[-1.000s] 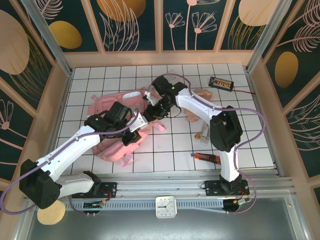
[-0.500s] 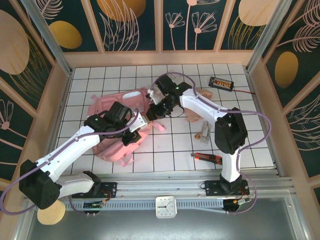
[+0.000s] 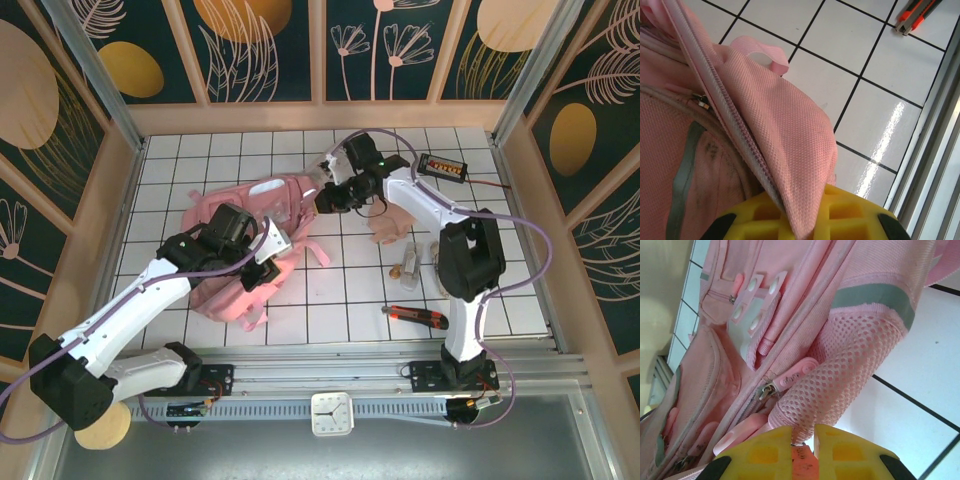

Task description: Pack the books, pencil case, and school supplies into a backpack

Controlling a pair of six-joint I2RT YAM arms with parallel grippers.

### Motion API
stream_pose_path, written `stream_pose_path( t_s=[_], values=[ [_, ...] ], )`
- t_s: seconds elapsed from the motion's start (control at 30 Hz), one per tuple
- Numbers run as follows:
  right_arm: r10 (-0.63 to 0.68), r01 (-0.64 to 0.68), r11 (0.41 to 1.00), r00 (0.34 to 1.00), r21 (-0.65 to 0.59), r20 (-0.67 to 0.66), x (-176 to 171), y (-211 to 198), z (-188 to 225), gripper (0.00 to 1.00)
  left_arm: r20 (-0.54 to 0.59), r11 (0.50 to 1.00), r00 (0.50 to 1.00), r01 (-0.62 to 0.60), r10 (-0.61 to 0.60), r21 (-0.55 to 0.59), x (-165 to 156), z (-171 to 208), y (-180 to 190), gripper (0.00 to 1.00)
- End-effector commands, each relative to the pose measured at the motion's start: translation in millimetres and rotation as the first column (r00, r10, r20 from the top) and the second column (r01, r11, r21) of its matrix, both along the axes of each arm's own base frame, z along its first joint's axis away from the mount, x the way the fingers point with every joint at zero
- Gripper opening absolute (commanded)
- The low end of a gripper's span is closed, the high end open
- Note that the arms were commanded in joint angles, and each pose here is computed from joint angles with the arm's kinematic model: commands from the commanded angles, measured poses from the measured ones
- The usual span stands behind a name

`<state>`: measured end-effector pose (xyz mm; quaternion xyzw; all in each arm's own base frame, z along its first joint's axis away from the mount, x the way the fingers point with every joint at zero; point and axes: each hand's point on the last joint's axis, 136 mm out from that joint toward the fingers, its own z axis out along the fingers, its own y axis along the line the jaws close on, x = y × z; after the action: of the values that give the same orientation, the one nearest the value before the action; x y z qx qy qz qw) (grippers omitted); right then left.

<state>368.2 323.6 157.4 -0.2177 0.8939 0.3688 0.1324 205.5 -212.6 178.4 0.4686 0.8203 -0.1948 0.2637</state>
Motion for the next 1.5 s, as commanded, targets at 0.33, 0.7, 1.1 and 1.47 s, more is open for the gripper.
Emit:
stream_pose_path(
  t_s=[0.33, 0.7, 1.1, 1.47],
  values=[
    [-0.140, 0.145, 0.987, 0.988, -0.068, 0.068, 35, -45, 1, 0.64, 0.092, 0.980, 0.991, -0.081, 0.099, -0.183, 23, 42, -18, 0.76],
    [-0.076, 0.081, 0.994, 0.995, -0.078, 0.058, 11, -21, 11, 0.99, -0.128, 0.681, 0.729, -0.676, 0.672, -0.281, 82, 35, 28, 0.99],
    [-0.037, 0.024, 0.995, 0.988, -0.093, -0.150, 5, 34, -38, 0.45, -0.529, 0.317, 0.282, -0.948, 0.800, -0.026, 51, -28, 58, 0.85],
    [0.399, -0.384, 0.914, 0.799, -0.129, 0.450, -20, 31, -36, 0.79, -0.441, 0.385, 0.322, -0.921, 0.838, 0.059, 47, -57, 68, 0.88]
  ],
)
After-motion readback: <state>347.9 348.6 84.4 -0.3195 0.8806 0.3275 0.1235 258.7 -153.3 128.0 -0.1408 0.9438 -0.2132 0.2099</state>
